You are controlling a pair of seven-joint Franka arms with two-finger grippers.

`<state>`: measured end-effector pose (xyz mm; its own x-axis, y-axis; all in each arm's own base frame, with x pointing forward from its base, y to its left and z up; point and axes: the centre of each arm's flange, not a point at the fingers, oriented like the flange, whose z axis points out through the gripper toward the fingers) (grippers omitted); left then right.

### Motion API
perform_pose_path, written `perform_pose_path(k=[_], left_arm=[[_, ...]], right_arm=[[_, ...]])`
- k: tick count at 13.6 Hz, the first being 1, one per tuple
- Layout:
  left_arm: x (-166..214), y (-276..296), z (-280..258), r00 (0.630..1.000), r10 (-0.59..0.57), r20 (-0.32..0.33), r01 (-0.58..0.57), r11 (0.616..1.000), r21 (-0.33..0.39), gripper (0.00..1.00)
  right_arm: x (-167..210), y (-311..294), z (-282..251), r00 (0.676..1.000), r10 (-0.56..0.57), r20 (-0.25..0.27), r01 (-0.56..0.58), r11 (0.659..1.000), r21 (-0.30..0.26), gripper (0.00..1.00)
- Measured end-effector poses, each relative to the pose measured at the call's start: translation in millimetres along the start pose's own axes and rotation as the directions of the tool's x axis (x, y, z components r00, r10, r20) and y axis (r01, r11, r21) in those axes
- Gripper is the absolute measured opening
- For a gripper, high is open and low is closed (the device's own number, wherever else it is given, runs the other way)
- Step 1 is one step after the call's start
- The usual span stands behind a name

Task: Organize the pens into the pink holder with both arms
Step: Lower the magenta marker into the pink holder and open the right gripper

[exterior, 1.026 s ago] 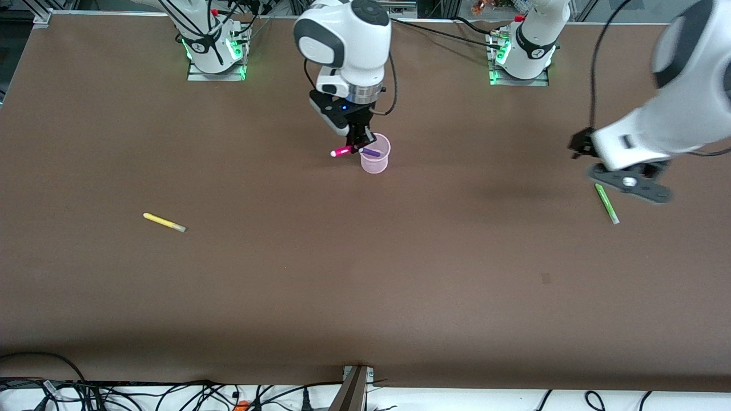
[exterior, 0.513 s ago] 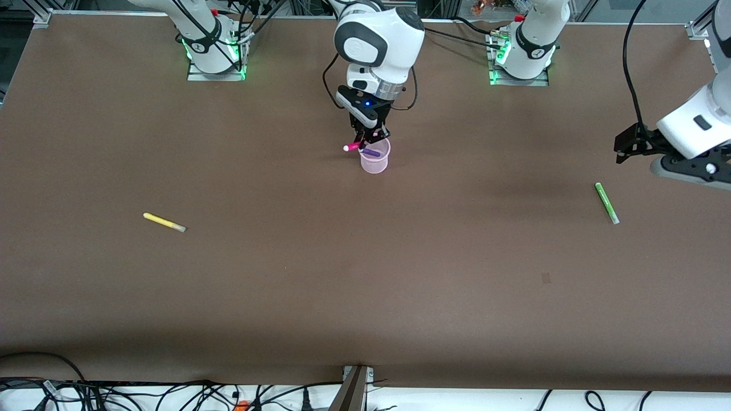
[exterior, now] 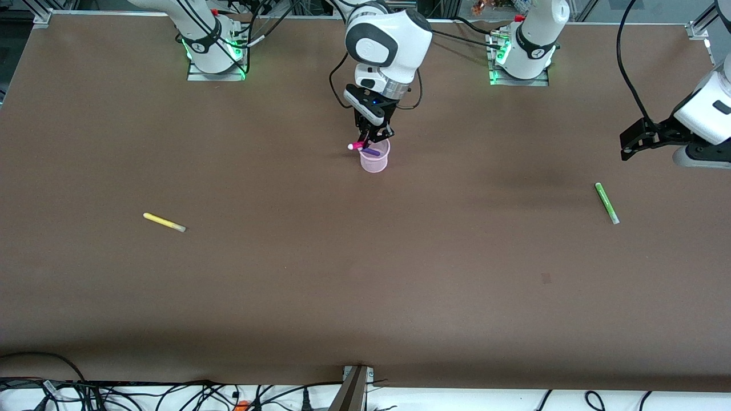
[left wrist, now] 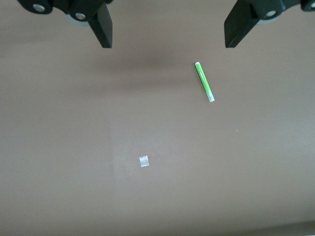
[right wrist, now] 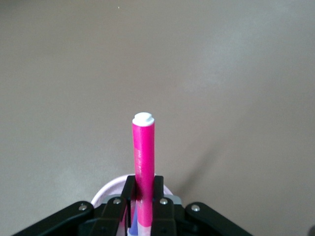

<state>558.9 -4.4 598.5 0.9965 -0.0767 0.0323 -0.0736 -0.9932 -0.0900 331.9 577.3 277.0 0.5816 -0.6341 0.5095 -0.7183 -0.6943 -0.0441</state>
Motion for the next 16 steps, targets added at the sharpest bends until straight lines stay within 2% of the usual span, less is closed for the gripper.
perform_pose_path(k=[4,11,12,14,16], left_arm=[[-14.5,7.7,-8.6,1.000,0.009,-0.012,-0.009,1.000,0.004,1.00],[-14.7,23.1,-8.9,0.999,0.038,-0.026,-0.038,0.999,0.003,1.00],[-14.6,22.0,-9.0,0.999,0.036,-0.027,-0.036,0.999,0.003,1.00],[-14.6,18.4,-8.7,0.999,0.029,-0.027,-0.029,1.000,0.002,1.00],[-14.4,15.0,-8.6,0.999,0.024,-0.029,-0.024,1.000,0.001,1.00]], right_arm=[[-0.9,-0.3,3.5,0.998,0.029,-0.055,-0.027,0.999,0.023,0.17],[-12.5,-9.8,6.3,0.996,0.055,-0.069,-0.053,0.998,0.026,0.17],[-12.7,-10.3,5.9,0.996,0.056,-0.068,-0.054,0.998,0.027,0.22],[-12.3,-10.7,5.6,0.996,0.058,-0.069,-0.056,0.998,0.028,0.40],[-8.3,-13.5,5.0,0.995,0.068,-0.073,-0.066,0.997,0.030,0.61]])
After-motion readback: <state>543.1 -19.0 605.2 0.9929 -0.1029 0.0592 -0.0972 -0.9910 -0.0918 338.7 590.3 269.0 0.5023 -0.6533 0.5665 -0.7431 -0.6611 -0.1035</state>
